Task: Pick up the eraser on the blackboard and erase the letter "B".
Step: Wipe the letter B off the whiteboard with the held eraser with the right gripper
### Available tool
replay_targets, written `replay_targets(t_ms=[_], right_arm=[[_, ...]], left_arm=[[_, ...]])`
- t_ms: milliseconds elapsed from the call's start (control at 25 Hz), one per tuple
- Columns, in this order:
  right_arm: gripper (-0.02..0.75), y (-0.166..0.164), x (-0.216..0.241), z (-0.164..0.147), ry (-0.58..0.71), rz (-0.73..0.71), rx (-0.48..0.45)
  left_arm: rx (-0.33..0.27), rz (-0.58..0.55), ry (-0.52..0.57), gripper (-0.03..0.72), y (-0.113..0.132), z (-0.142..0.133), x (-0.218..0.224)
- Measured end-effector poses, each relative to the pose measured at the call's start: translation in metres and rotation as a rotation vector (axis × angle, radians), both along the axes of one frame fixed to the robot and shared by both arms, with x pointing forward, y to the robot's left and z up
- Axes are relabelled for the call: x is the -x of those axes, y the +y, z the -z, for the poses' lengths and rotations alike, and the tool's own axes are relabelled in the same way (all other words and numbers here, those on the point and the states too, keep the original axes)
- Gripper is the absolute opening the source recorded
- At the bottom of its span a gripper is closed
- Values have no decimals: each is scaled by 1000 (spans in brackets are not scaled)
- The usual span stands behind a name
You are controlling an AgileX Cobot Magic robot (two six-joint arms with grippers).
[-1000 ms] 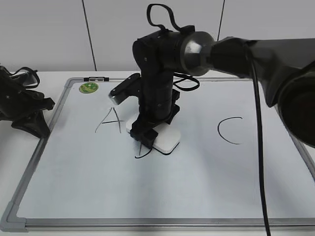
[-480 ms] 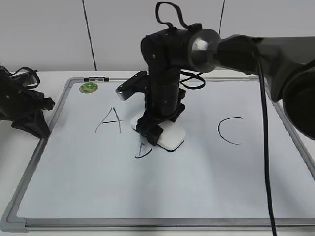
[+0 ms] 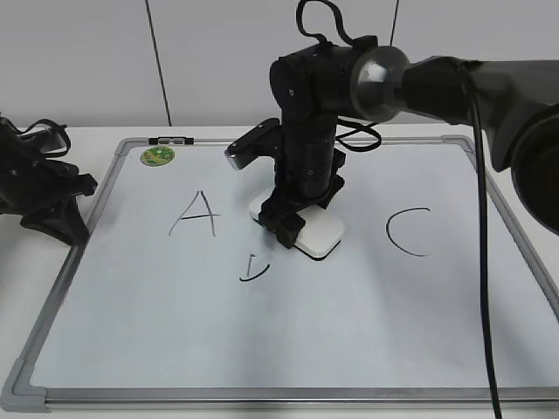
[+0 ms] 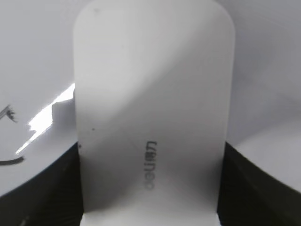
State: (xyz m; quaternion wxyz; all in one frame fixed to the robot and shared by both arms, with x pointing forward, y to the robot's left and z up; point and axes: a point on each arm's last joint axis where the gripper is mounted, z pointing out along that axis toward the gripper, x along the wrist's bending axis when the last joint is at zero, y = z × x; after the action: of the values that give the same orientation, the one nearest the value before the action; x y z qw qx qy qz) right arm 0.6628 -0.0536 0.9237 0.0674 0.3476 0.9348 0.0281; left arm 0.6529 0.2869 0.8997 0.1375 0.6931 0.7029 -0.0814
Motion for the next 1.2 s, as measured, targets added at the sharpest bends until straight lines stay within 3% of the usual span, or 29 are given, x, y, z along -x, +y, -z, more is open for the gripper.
replay_targets(t_ms=[280,600,1200], right_arm=[[535,0,5,-6,39,10,-6],[535,-2,12,-37,20,18,-55],[534,28,43,-23,88,-44,-37]], left_arm=[[0,1,2,31,0,0,0],[0,1,2,31,0,0,0],[1,1,3,31,0,0,0]])
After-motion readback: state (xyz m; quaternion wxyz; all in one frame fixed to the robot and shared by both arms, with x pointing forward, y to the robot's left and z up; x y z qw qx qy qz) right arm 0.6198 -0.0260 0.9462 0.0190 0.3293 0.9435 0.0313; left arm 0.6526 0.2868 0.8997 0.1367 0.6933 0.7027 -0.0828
